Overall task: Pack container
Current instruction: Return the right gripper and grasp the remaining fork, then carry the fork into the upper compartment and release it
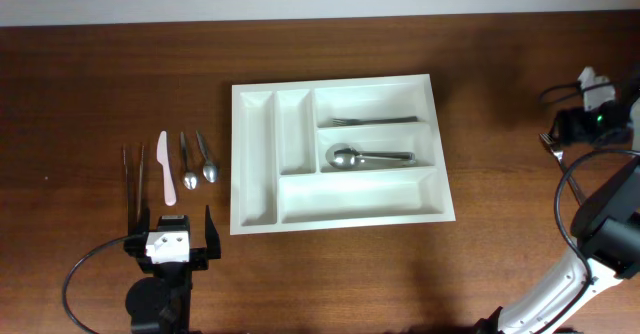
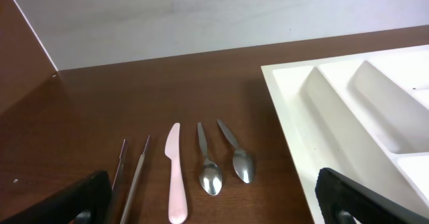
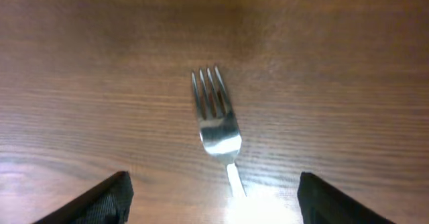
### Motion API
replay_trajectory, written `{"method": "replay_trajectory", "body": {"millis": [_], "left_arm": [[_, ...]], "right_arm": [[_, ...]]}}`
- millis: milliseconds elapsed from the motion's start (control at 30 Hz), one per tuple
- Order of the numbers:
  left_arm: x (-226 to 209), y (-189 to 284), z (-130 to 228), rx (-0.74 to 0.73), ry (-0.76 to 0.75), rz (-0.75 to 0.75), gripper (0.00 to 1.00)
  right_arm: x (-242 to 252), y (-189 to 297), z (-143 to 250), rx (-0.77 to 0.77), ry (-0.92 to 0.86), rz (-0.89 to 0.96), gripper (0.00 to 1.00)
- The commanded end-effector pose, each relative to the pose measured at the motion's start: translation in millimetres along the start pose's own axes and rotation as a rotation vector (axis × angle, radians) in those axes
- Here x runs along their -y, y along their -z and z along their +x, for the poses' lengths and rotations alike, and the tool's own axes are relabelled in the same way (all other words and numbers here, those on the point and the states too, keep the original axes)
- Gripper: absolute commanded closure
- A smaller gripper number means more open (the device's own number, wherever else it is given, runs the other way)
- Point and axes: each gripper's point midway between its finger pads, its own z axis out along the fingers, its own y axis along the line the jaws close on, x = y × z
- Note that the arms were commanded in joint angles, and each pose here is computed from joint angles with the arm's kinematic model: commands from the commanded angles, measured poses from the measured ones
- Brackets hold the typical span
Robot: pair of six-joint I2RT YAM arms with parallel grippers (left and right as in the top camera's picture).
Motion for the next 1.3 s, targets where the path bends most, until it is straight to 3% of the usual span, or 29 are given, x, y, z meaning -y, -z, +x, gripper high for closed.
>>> {"method": "replay_trajectory", "body": {"millis": [0,433,533,733,867,1100,1267], "left_arm": [[3.5,-0.2,-0.1,0.009,-0.017,0.016,0.01],[3.5,-0.2,-0.1,0.009,-0.017,0.016,0.01],[3.5,-0.2,-0.1,0.009,-0.017,0.016,0.01],[3.5,-0.2,-0.1,0.009,-0.017,0.016,0.01],[3.5,-0.2,-0.1,0.009,-0.017,0.016,0.01],[3.5,-0.2,-0.1,0.009,-0.017,0.016,0.01],[3.5,-0.2,-0.1,0.009,-0.017,0.016,0.01]], "right_arm": [[-6.0,-28.3,18.1,-0.036,0.023,-0.028,0.23],[-20.7,-75.4,52.4,-0.066,0.0,-0.044,0.35],[-20.7,-75.3,52.2,-0.066,-0.01,-0.044,0.54],[-21.7,-75.3,51.5,-0.063,-0.059,-0.047,0.73],[-27.0,-73.3,43.0,-0.033,-0.084,-0.077,0.94],[-43.5,-57.5,9.2,0.007,-0.067,-0.092,0.96],[-75.3,-27.2,-40.1,0.076,0.017,-0.124,0.96]]}}
